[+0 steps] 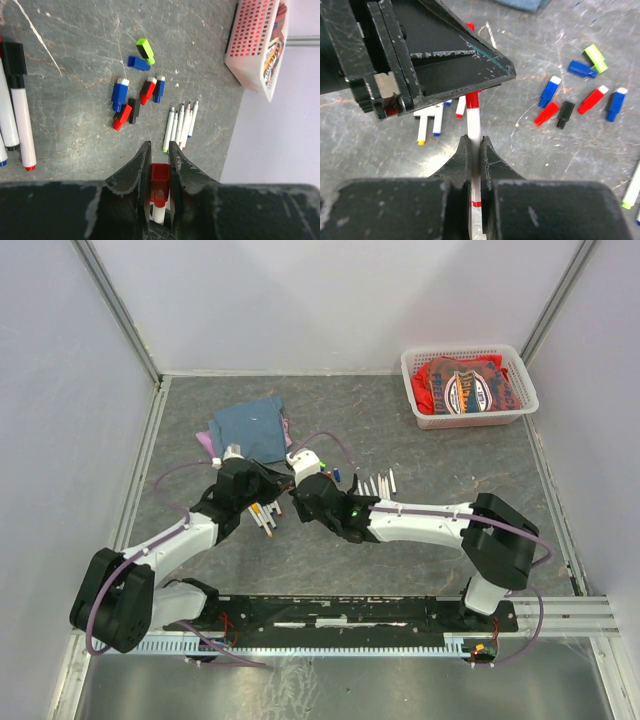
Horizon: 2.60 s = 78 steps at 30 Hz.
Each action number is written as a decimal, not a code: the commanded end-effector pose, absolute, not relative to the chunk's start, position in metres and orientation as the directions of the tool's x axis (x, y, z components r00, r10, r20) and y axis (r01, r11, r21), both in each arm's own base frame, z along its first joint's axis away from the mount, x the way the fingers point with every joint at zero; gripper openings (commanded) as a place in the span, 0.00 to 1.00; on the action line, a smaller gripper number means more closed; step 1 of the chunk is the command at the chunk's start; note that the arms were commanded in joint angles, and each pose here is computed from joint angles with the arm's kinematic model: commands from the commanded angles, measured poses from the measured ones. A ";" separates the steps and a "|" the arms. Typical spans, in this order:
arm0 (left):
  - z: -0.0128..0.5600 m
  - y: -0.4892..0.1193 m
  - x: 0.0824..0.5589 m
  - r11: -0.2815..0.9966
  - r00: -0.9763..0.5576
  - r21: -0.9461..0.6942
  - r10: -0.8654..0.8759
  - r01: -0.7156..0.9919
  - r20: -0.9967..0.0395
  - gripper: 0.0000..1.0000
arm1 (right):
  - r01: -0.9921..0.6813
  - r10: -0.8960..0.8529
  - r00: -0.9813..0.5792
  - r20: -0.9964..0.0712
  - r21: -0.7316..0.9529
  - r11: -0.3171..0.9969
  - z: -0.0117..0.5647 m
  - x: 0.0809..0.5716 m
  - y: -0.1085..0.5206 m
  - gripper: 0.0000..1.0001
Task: Open the pen caps
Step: Open the pen cap from the pen.
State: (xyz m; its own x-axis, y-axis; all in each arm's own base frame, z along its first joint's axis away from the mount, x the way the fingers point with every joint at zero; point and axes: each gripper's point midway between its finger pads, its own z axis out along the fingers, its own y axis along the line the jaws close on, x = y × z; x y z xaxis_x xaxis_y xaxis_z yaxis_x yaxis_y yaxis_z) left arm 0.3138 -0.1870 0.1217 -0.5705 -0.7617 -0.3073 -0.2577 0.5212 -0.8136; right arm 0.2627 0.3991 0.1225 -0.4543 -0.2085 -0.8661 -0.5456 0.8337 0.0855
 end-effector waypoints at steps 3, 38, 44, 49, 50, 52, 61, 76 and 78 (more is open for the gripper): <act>0.172 -0.193 0.329 0.373 -0.487 -0.927 -0.819 -0.051 -0.303 0.03 | -0.540 -0.045 -0.555 -0.831 0.318 0.779 0.130 0.254 0.380 0.01; 0.156 -0.202 0.335 0.451 -0.503 -0.880 -0.801 -0.151 -0.324 0.03 | -0.525 0.015 -0.632 -0.775 0.442 0.727 0.110 0.261 0.370 0.01; 0.154 -0.201 0.342 0.532 -0.446 -0.812 -0.803 -0.240 -0.395 0.03 | -0.490 -0.188 -0.531 -0.826 0.118 0.864 0.091 0.262 0.359 0.01; 0.157 -0.201 0.347 0.540 -0.433 -0.806 -0.803 -0.242 -0.408 0.03 | -0.467 -0.281 -0.478 -0.832 -0.030 0.884 0.075 0.259 0.348 0.01; 0.159 -0.201 0.348 0.540 -0.431 -0.807 -0.804 -0.239 -0.410 0.03 | -0.466 -0.289 -0.473 -0.832 -0.042 0.884 0.073 0.258 0.346 0.01; 0.161 -0.200 0.349 0.546 -0.427 -0.804 -0.801 -0.234 -0.420 0.03 | -0.462 -0.299 -0.461 -0.835 -0.062 0.885 0.072 0.256 0.344 0.01; 0.177 -0.209 0.350 0.467 -0.433 -0.872 -0.823 -0.145 -0.368 0.03 | -0.503 -0.135 -0.463 -0.876 0.135 0.854 0.083 0.237 0.351 0.01; 0.208 -0.220 0.340 0.345 -0.461 -0.935 -0.819 0.081 -0.342 0.03 | -0.515 0.326 -0.587 -0.741 0.652 0.556 0.142 0.230 0.360 0.01; 0.209 -0.219 0.340 0.336 -0.460 -0.938 -0.822 0.087 -0.337 0.03 | -0.509 0.360 -0.602 -0.712 0.690 0.514 0.143 0.231 0.360 0.01</act>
State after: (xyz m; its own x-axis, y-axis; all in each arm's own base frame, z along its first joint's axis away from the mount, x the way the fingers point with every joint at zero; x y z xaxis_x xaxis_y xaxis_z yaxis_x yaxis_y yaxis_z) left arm 0.3088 -0.2434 0.1486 -0.6365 -0.7029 -0.3175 -0.0385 0.4401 -0.8971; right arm 0.2456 0.3558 0.1430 -0.5223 0.3113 -0.7939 -0.5107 0.6314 0.5836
